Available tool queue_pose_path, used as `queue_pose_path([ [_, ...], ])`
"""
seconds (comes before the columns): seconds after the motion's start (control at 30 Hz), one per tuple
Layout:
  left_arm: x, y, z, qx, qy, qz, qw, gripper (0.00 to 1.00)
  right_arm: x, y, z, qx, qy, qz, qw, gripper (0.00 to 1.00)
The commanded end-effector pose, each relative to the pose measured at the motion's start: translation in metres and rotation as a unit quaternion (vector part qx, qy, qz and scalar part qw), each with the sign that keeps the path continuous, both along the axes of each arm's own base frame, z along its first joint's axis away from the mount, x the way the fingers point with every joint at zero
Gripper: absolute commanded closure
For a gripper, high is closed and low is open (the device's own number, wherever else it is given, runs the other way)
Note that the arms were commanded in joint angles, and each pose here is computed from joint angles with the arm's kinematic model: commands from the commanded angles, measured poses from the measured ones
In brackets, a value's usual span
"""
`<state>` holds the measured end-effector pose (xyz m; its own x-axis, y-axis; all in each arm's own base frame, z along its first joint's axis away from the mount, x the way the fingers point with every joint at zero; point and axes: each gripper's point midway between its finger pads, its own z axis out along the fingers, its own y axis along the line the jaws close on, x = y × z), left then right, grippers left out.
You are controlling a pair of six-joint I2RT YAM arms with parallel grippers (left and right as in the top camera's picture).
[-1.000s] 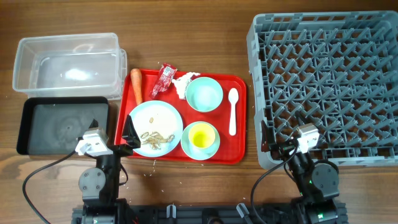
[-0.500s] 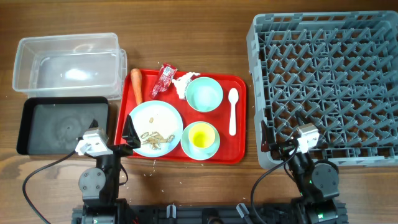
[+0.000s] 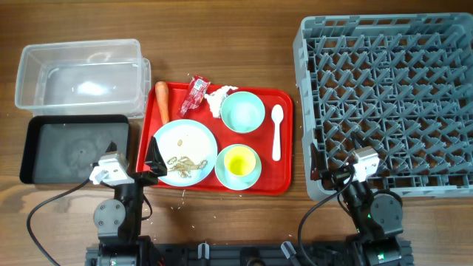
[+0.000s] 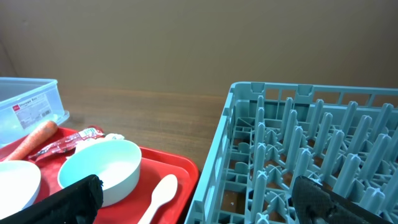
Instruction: Sort waste into correct bins and load items into the dishwasher rack
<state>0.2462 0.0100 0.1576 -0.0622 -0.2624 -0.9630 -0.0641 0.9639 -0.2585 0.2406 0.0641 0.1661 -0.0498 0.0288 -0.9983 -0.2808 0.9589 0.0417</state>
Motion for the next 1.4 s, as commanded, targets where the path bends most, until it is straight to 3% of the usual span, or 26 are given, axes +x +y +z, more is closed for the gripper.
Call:
queue_pose_path([
  [0.0, 0.000, 0.001, -0.002, 0.004, 0.003, 0.001, 1.000, 0.00, 0.000, 0.000, 0.000, -0.006, -0.001, 0.000, 1.000, 0.00],
  [0.7, 0.001, 0.001, 0.005, 0.004, -0.013, 0.000, 1.000, 0.00, 0.002, -0.005, 0.005, -0.008, -0.014, -0.014, 1.000, 0.00],
  [0.77, 0.001, -0.005, 0.005, 0.001, -0.013, -0.016, 1.000, 0.00, 0.002, -0.004, 0.006, -0.002, -0.013, -0.013, 1.000, 0.00],
  [0.87, -0.001, -0.034, 0.010, -0.003, -0.022, -0.101, 0.995, 0.00, -0.003, 0.011, 0.007, 0.054, 0.003, 0.033, 0.998, 0.00],
  [0.97, -0.010, -0.066, 0.031, -0.019, -0.063, -0.196, 0.978, 0.00, -0.011, 0.027, 0.021, 0.109, -0.003, 0.085, 0.990, 0.00],
  [1.03, -0.014, -0.067, 0.062, -0.065, -0.108, -0.202, 0.971, 0.00, -0.015, 0.032, 0.041, 0.150, -0.011, 0.104, 0.983, 0.00],
  [1.13, -0.018, -0.068, 0.089, -0.071, -0.122, -0.204, 0.969, 0.00, -0.021, 0.032, 0.069, 0.154, -0.034, 0.113, 0.981, 0.00],
  [1.27, -0.016, -0.070, 0.121, -0.079, -0.089, -0.210, 0.970, 0.00, -0.023, 0.032, 0.103, 0.153, -0.033, 0.112, 0.981, 0.00],
  [1.37, 0.000, -0.080, 0.145, -0.100, -0.006, -0.235, 0.967, 0.00, -0.012, 0.034, 0.119, 0.145, 0.044, 0.101, 0.983, 0.00],
])
